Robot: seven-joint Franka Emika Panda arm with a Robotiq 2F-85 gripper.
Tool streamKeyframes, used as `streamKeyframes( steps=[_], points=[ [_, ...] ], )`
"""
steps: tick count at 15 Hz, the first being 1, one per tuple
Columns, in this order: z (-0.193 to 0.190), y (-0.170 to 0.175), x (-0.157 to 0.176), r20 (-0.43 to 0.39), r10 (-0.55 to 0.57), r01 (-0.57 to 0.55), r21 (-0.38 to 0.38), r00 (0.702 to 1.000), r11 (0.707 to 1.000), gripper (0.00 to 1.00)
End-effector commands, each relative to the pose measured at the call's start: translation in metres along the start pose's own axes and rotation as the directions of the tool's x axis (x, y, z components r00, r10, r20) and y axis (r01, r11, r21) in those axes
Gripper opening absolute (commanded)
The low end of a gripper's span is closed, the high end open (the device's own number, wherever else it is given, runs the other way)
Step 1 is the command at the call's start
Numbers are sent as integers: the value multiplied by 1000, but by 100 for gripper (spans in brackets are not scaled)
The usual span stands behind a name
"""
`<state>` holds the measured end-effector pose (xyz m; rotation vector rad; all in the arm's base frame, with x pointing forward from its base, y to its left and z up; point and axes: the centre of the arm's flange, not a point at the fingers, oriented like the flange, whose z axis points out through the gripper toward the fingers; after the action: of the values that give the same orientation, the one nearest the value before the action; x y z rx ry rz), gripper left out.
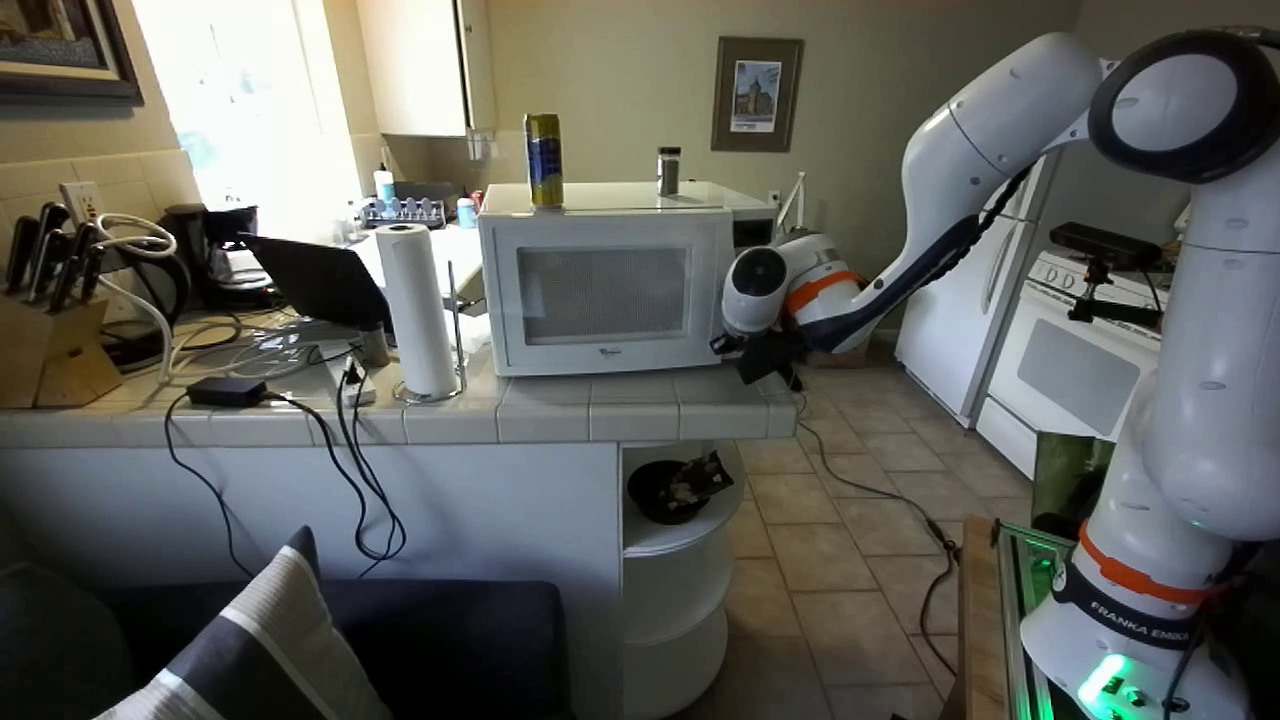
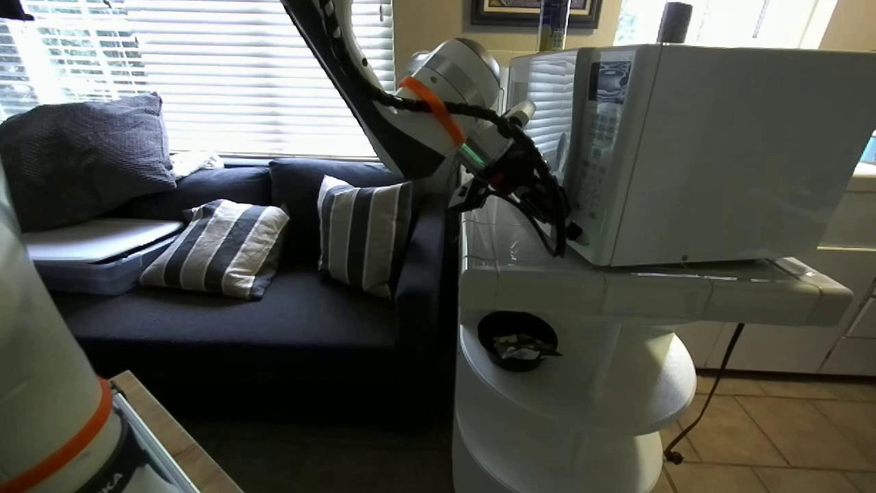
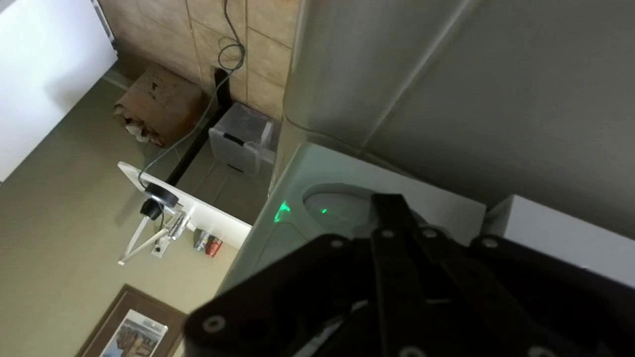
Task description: Open the microwave door.
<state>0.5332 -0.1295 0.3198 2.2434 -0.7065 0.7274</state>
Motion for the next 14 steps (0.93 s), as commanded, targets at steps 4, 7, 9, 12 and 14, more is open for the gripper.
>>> streamKeyframes(
  steps=[4,7,9,12,14],
  points=[
    [-9,13,-15,35,-137,131,149,990,980,0],
    [-31,19,-26,59,-204,186,226,977,956,0],
    [-46,21,-41,125,-252,215,249,960,944,0],
    [-72,25,-55,182,-313,239,342,932,909,0],
    [-89,28,-58,230,-320,213,393,919,895,0]
  ],
)
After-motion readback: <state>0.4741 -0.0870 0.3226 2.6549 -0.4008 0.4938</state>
